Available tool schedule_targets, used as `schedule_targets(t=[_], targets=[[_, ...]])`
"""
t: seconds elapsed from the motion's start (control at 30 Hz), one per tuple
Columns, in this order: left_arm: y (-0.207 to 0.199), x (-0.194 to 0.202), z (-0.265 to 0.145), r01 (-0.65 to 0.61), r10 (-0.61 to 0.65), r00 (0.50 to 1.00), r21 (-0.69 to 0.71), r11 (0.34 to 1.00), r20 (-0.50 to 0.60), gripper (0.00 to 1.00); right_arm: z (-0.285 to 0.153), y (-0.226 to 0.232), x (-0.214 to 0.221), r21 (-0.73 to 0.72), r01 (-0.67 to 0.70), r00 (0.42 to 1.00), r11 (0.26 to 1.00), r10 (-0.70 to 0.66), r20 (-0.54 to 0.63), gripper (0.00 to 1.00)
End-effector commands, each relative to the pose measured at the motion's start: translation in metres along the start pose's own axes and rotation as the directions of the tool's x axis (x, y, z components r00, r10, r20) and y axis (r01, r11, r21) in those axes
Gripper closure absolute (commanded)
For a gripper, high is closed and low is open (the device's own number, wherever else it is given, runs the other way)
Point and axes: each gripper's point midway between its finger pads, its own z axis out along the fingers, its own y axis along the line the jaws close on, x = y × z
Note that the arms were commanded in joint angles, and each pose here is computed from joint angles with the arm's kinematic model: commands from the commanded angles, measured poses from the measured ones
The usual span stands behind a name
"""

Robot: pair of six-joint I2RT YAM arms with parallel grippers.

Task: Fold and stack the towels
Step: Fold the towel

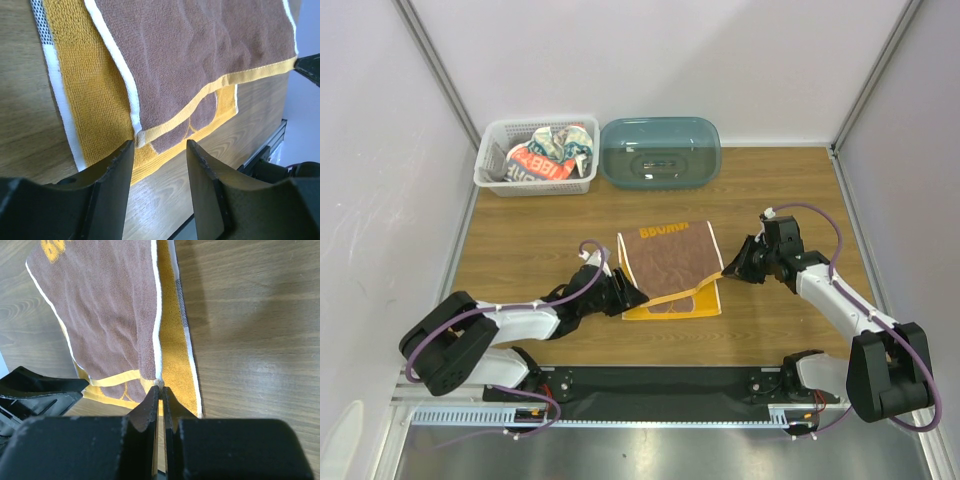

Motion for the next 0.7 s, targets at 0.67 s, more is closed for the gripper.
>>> schedule_targets(t=[0.67], targets=[[-0.015,-0.001,0.011,0.030,-0.032,0.999,0.091,0.995,0.019,0.61,0.000,0.003,-0.001,-0.025,0.024,1.000,0.999,-0.024,0.007,1.00]])
